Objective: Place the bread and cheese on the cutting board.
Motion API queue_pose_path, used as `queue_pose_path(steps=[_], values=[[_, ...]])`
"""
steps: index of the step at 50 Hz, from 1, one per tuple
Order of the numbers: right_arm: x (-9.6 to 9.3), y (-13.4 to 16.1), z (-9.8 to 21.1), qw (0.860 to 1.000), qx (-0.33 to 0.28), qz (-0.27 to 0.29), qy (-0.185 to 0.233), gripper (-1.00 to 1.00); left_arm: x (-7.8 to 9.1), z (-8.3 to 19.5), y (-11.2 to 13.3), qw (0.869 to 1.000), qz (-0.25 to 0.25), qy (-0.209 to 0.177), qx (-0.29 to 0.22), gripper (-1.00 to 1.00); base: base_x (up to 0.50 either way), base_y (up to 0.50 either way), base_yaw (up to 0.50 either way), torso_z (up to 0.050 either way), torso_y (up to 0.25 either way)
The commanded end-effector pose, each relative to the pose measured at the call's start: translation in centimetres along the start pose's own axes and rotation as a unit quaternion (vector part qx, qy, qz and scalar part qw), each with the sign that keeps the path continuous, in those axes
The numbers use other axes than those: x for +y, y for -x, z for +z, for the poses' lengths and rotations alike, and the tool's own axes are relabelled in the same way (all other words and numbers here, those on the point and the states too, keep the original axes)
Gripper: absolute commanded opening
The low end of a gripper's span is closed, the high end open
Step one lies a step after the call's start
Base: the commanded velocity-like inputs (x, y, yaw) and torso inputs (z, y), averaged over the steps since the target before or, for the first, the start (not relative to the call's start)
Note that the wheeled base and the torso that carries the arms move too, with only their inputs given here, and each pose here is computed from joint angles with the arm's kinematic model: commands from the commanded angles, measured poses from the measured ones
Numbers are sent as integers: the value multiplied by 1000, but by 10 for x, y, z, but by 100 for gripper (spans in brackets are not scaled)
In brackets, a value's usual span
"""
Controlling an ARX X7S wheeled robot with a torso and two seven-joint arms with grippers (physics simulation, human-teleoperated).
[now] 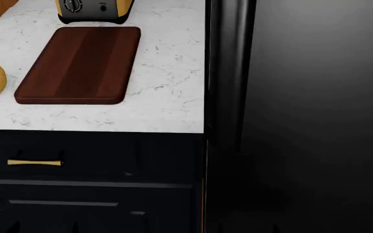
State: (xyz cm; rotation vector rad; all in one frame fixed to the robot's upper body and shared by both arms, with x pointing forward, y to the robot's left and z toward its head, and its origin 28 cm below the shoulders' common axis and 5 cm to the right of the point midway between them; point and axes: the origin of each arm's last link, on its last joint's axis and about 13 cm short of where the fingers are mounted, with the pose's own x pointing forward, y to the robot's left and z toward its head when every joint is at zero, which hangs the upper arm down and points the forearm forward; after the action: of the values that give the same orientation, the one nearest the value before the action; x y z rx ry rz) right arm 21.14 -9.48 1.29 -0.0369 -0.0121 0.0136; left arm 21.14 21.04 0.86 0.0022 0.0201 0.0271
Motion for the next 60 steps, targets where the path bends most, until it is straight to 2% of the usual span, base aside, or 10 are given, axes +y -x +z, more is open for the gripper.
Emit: queue_pose_path(steps=[1, 5, 31, 44, 60], values=[[0, 0, 1, 1000, -12, 0, -16, 100, 1, -1, 0, 1000, 2, -5, -4, 100, 0, 0, 0, 0, 0], [1, -1, 2, 1000, -10, 6, -11, 100, 1, -1, -1, 1000, 1, -7, -4, 100, 0, 0, 0, 0, 0], [1, -1, 3, 1000, -22, 10, -17, 100, 0, 3, 2, 1000, 3, -18, -1, 100, 20, 500, 0, 0, 0], [0, -2, 3, 1000, -15, 8, -15, 100, 2, 2, 0, 1000, 11, -11, 2, 100, 65, 10, 0, 0, 0], [0, -2, 2, 1000, -16, 7, -5, 100, 2, 2, 1, 1000, 4, -17, -10, 100, 0, 0, 0, 49, 0]])
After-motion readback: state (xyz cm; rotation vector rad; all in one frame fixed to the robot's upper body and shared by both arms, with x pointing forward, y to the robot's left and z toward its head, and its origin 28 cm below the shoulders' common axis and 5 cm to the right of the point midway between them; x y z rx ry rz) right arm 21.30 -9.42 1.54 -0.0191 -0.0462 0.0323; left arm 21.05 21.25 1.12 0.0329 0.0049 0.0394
